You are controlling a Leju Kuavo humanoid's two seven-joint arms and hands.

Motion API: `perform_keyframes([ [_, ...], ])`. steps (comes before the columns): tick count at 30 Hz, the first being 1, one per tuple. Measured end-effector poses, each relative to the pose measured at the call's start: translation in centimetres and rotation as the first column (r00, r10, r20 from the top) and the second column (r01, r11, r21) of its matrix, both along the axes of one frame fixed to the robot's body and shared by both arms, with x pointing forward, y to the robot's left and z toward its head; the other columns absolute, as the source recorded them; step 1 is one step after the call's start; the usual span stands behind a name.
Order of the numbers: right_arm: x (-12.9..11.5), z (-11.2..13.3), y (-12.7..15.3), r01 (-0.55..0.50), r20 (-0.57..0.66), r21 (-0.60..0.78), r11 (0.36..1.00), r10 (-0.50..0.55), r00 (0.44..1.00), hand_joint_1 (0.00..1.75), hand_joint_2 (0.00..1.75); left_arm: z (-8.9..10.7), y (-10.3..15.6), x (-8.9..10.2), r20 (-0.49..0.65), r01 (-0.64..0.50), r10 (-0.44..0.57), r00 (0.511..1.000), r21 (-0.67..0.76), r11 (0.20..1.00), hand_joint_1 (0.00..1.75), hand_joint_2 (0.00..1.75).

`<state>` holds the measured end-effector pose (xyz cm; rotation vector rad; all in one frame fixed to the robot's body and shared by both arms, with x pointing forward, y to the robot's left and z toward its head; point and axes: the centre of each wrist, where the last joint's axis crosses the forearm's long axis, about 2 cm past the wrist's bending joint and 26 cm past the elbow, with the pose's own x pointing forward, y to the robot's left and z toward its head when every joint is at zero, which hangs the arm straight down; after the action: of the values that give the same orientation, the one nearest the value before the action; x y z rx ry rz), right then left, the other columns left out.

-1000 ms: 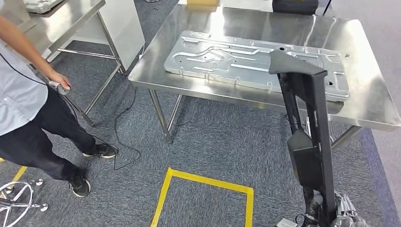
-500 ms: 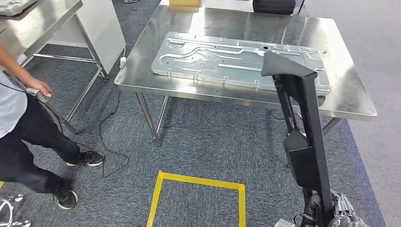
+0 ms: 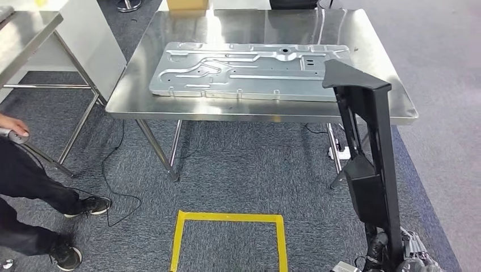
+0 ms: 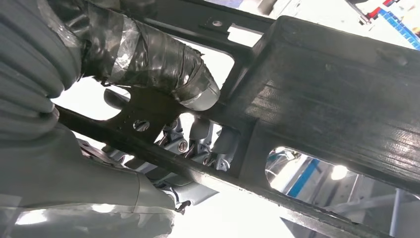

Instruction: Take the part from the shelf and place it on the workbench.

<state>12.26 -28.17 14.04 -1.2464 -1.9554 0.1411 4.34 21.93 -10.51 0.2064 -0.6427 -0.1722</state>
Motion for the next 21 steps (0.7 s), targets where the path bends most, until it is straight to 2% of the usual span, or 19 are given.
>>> perform_keyframes([
  [12, 0.48, 0.25, 0.85, -0.041, 0.039, -0.153, 0.987, 0.047, 0.998, 1.75, 1.75, -0.03, 0.14, -0.01, -0.001, 0.019, -0.019, 1.000, -0.011, 1.000, 0.00, 1.75],
  [21, 0.54, 0.25, 0.95, -0.034, 0.049, -0.123, 0.992, 0.040, 0.998, 1.75, 1.75, -0.03, 0.09, 0.00, 0.000, 0.028, -0.028, 1.000, -0.011, 1.000, 0.00, 1.75],
])
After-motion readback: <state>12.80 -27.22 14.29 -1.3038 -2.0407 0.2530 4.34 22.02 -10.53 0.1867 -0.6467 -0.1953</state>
